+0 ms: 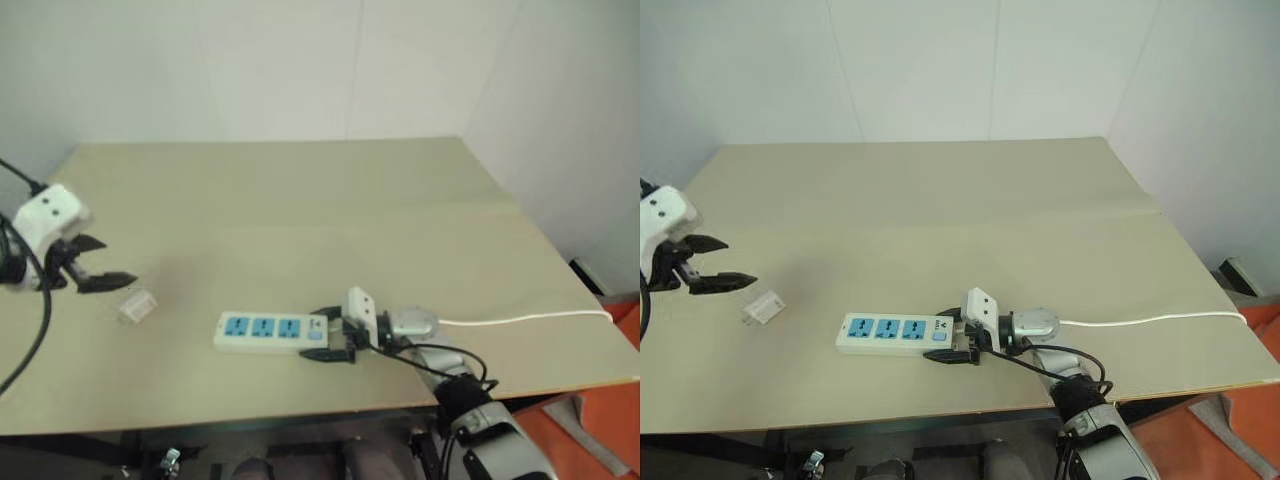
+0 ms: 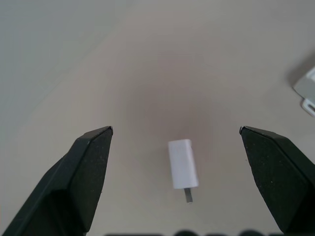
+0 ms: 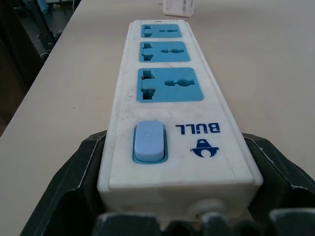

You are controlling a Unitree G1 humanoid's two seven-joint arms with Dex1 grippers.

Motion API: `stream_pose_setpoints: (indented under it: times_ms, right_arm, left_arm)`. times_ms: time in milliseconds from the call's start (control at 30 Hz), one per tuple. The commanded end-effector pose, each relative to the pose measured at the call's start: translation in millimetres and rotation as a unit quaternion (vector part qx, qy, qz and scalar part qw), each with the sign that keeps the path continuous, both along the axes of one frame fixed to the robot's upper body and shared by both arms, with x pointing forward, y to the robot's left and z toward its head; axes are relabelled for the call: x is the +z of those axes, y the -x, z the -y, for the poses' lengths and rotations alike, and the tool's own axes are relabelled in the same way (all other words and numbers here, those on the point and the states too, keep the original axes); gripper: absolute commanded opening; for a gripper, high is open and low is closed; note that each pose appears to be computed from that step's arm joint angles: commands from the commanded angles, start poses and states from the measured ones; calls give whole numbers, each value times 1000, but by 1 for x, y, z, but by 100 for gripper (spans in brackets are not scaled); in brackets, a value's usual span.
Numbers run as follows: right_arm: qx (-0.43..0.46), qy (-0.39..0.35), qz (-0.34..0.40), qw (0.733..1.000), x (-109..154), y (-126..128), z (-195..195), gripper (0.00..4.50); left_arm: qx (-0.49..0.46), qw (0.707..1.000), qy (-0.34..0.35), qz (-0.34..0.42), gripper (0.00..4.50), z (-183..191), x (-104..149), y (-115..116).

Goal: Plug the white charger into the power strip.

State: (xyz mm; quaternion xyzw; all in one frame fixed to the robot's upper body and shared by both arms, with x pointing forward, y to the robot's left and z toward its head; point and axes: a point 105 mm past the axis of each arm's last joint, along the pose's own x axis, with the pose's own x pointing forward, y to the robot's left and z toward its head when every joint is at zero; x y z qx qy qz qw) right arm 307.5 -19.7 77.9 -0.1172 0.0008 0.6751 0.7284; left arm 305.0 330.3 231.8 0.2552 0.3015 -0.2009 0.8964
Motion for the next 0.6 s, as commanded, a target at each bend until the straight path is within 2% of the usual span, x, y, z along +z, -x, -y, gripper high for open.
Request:
stream_pose_setpoints:
  times_ms: [33, 200, 600]
  right_arm:
    - [8, -6, -5, 1000, -4, 7, -8, 341]
    - [1, -10, -5, 1000, -6, 8, -10, 341]
    - [-15, -16, -10, 1000, -7, 11, -9, 341]
  left_arm:
    - [75, 996, 7, -43, 450, -11, -8, -11]
    - [144, 982, 30, -119, 450, -4, -28, -30]
    - [111, 964, -27, -238, 450, 4, -59, -31]
